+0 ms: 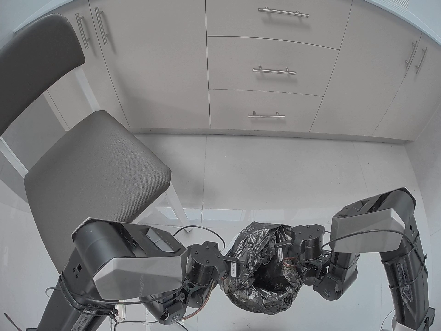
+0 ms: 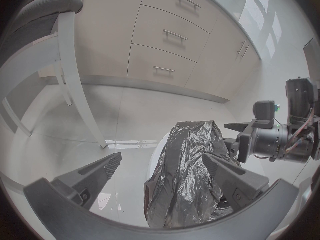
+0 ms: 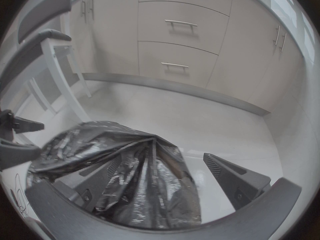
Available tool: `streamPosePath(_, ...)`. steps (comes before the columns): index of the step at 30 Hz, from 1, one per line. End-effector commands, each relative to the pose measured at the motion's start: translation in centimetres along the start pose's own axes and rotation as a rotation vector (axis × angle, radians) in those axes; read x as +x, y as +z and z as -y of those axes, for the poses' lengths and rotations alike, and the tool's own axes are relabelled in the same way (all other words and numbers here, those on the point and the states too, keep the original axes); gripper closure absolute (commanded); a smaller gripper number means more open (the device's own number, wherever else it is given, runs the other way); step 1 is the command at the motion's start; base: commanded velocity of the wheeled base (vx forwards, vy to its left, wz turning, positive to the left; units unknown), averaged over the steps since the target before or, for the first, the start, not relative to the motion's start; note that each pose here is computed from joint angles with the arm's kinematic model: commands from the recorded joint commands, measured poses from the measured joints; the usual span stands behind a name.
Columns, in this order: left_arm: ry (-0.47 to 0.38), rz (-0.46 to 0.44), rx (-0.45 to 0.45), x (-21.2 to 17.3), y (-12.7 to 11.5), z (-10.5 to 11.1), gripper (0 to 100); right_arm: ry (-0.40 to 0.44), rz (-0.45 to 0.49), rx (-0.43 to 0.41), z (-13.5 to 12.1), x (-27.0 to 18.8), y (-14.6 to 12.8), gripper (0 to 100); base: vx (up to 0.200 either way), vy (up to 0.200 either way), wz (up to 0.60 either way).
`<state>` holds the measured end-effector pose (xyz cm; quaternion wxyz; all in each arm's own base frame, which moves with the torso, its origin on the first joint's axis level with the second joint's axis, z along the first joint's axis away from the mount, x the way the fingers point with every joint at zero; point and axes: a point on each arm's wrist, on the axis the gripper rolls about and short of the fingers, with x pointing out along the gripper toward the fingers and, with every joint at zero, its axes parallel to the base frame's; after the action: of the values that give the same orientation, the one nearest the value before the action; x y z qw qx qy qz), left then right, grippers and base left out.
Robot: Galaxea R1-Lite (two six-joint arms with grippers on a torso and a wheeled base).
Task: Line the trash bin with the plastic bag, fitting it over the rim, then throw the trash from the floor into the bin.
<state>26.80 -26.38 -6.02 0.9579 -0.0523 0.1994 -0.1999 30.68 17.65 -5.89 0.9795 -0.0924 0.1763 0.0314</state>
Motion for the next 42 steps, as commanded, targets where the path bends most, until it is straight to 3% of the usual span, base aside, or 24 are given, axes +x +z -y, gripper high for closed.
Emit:
streamPosePath(1,0.007,-0.002,-0.001,-0.2,0.1,-0.2,0,0.068,0.029,0.006,-0.3,-1.2,0.2,0,0.0,0.0,0.0)
streamPosePath(8,0.009,-0.018,0.034,-0.7,-0.1,-0.4,0,0.081,0.031,0.011,0.1,-1.5,0.3,0,0.0,0.0,0.0)
streamPosePath(11,-0.002,-0.031,0.069,-1.2,-0.6,-0.1,0,0.149,0.026,0.022,0.4,-2.0,0.6,0,0.0,0.0,0.0)
streamPosePath(13,-0.007,-0.037,0.083,-1.1,-0.8,0.0,0,0.214,0.029,0.073,1.1,-2.5,1.4,0,0.0,0.0,0.0)
streamPosePath(15,-0.004,-0.043,0.092,-0.9,-0.9,-0.2,0,0.227,0.039,0.101,1.7,-2.5,2.0,0,0.0,0.0,0.0)
streamPosePath(28,0.066,-0.061,0.096,1.7,0.3,-1.9,0,0.201,0.089,0.189,3.0,-1.8,3.5,0,0.0,0.0,0.0)
streamPosePath(42,0.138,-0.067,0.07,3.5,1.2,-4.3,0,0.197,0.103,0.193,3.1,-2.0,4.0,0,0.0,0.0,0.0)
